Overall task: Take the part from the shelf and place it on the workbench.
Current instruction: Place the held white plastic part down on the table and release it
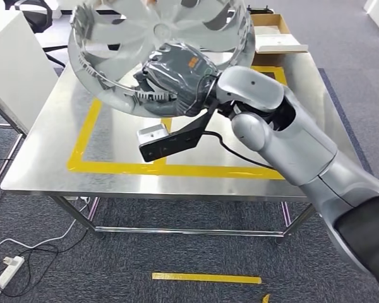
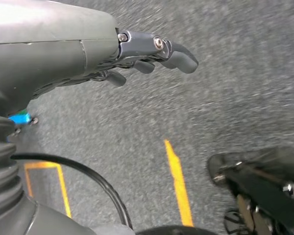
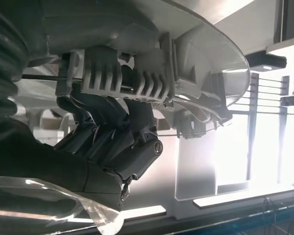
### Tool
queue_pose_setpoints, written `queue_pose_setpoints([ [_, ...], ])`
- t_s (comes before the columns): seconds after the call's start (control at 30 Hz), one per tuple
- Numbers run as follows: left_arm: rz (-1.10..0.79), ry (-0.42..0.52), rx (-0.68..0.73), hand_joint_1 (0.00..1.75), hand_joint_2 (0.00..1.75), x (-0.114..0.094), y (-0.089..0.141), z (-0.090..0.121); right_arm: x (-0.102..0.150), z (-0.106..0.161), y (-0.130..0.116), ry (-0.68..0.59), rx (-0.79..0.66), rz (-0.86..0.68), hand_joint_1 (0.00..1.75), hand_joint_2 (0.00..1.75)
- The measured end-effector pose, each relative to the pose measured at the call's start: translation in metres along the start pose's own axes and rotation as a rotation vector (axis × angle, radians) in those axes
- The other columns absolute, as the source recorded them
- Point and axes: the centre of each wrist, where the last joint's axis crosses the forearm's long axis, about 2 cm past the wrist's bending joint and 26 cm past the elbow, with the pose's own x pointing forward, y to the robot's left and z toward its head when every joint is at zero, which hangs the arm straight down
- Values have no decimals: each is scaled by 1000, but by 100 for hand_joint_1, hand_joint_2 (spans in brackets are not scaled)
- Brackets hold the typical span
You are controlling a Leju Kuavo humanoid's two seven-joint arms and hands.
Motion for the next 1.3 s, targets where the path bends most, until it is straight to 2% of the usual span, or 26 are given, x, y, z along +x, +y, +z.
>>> queue_pose_setpoints([
  [0.13, -18, -5, -9, 0, 175, 1, -2, 0, 6, 0, 24, 9, 21, -46, 175, 175],
  [0.43, -27, -29, -37, 0, 175, 6, -6, 0, 18, 0, 58, 10, 72, -112, 175, 175],
  [0.7, -31, -52, -64, 0, 175, 8, -8, 0, 18, -2, 64, 17, 93, -131, 175, 175],
  [0.83, -51, -66, -75, 0, 175, 9, -7, 0, 14, -4, 80, 101, 116, -144, 175, 175],
  [1.03, -63, -76, -92, 0, 175, 8, -7, 0, 0, 2, 122, 265, 199, -171, 175, 175],
  [1.3, -64, -83, -97, 0, 175, 8, -9, 0, -5, 5, 136, 326, 240, -197, 175, 175],
])
